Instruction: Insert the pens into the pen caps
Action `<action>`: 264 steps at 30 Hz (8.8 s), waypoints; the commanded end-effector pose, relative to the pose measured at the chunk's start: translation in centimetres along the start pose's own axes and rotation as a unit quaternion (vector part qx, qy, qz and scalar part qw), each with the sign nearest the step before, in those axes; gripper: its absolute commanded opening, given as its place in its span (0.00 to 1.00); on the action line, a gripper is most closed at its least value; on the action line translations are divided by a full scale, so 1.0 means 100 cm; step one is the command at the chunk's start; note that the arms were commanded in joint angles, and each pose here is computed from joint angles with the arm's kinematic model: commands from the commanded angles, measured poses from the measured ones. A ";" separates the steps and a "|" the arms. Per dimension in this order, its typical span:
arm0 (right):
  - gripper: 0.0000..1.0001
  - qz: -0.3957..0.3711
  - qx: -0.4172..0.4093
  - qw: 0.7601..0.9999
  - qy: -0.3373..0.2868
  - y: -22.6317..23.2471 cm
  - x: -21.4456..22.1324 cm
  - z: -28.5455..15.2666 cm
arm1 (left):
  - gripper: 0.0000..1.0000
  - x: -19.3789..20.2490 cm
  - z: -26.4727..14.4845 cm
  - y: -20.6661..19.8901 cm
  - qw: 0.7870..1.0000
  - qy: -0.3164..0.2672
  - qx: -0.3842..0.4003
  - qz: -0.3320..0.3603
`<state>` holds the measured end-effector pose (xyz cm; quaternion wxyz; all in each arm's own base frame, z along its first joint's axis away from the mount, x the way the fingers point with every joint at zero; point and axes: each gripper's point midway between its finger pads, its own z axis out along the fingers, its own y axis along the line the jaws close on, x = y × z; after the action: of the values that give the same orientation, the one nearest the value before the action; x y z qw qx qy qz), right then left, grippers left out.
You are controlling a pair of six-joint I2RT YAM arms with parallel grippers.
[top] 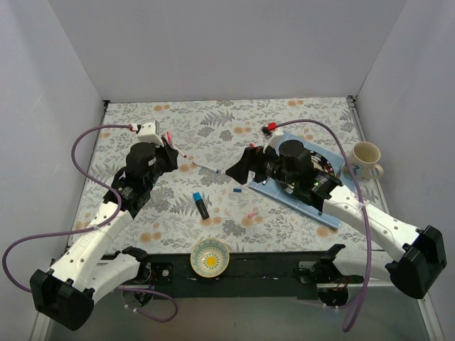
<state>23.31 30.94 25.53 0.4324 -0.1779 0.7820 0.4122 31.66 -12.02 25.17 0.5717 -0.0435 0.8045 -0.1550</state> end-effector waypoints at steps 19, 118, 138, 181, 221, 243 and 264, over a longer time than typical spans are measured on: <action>0.39 0.593 0.425 0.660 0.177 -0.113 0.158 -0.038 | 0.00 -0.010 -0.008 -0.002 1.000 -0.019 0.006 0.000; 0.01 0.012 -0.154 0.984 -0.084 0.048 -0.086 0.003 | 0.00 0.077 -0.061 -0.146 0.883 0.159 0.441 0.035; 0.01 0.020 -0.150 0.986 -0.064 0.040 -0.070 0.011 | 0.00 0.073 -0.063 -0.145 0.885 0.149 0.439 0.037; 0.01 0.034 -0.156 0.985 -0.059 0.043 -0.076 0.019 | 0.00 0.069 -0.068 -0.147 0.883 0.138 0.448 0.039; 0.82 0.023 -0.167 0.982 -0.089 0.056 -0.075 -0.003 | 0.00 0.056 -0.073 -0.143 0.892 0.093 0.440 0.051; 0.01 0.050 -0.221 0.973 -0.050 0.065 -0.042 0.025 | 0.00 0.053 -0.068 -0.143 0.896 0.087 0.433 0.045; 0.01 0.094 -0.189 0.975 0.076 0.055 0.095 0.037 | 0.00 -0.023 -0.015 -0.126 0.939 -0.020 0.342 -0.002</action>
<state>25.03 35.89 27.12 0.4607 -0.1269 0.6796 0.5566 22.58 -24.99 21.16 0.3806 0.2165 0.7750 -0.4556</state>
